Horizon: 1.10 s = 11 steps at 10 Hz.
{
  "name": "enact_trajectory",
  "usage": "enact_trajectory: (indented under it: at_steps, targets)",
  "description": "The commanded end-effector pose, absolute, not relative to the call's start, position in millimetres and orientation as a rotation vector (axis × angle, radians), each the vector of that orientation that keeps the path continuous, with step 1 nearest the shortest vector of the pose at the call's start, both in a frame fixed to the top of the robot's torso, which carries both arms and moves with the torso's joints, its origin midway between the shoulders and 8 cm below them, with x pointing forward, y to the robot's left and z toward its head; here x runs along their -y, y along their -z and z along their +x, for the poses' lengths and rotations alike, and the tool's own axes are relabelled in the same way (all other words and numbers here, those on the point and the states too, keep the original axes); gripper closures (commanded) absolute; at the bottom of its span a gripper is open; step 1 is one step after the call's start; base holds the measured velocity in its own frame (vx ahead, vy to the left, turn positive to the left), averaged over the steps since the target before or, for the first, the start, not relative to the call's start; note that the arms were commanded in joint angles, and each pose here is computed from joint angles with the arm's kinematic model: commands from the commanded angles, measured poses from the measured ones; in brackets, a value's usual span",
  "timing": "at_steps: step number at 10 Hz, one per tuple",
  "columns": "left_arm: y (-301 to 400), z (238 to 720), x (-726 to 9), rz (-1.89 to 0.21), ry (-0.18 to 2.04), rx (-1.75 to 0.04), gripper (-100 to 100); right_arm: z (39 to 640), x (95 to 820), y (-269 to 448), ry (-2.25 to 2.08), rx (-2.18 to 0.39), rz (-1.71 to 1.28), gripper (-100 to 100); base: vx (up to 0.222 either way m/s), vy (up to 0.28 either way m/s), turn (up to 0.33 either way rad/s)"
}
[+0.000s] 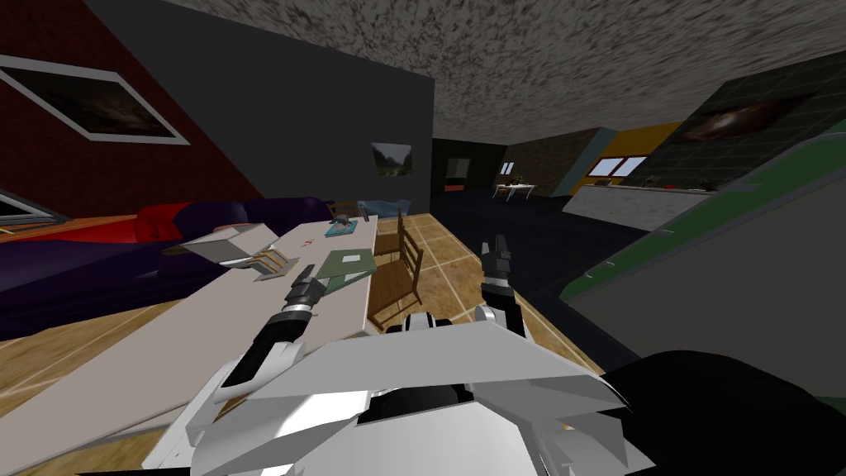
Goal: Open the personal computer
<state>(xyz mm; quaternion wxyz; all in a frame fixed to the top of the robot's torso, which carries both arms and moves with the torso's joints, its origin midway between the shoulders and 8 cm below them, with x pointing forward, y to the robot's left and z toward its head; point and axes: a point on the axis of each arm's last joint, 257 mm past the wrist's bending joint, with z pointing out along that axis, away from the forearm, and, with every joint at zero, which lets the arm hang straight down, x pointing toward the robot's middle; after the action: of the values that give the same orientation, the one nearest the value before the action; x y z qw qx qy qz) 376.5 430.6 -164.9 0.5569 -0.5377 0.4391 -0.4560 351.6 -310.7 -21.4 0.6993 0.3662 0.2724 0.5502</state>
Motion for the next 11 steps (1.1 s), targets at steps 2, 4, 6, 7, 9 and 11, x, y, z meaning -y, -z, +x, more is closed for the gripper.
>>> enact_trajectory:
  at_steps: [2, 4, 6, 7, 9, 11]
  targets:
    - [143.3, 366.6, -429.1, -1.264, 1.083, -1.042, -100, 351.6, 310.7, 21.4, -1.226, -0.607, 0.816, 0, 0.029, -0.005, 0.022]
    - [132.5, 361.5, -426.4, -1.262, 1.086, -1.047, -100, 351.6, 310.7, 21.4, -1.226, -0.607, 0.816, 0, 0.033, -0.005, 0.021]
    - [139.0, 363.0, -428.8, -1.27, 1.081, -1.048, 0, 351.6, 310.7, 21.4, -1.226, -0.607, 0.816, 0, 0.006, -0.001, 0.002]
    - [140.4, 362.8, -429.1, -1.273, 1.08, -1.049, 0, 351.6, 310.7, 21.4, -1.226, -0.607, 0.816, 0, 0.0, 0.0, 0.0]
    - [142.1, 362.5, -429.2, -1.278, 1.078, -1.05, 0, 351.6, 310.7, 21.4, -1.226, -0.607, 0.816, 0, 0.002, 0.0, -0.007]
    - [141.2, 363.0, -428.5, -1.275, 1.081, -1.05, 0, 351.6, 310.7, 21.4, -1.226, -0.607, 0.816, 0, 0.0, 0.0, 0.0]
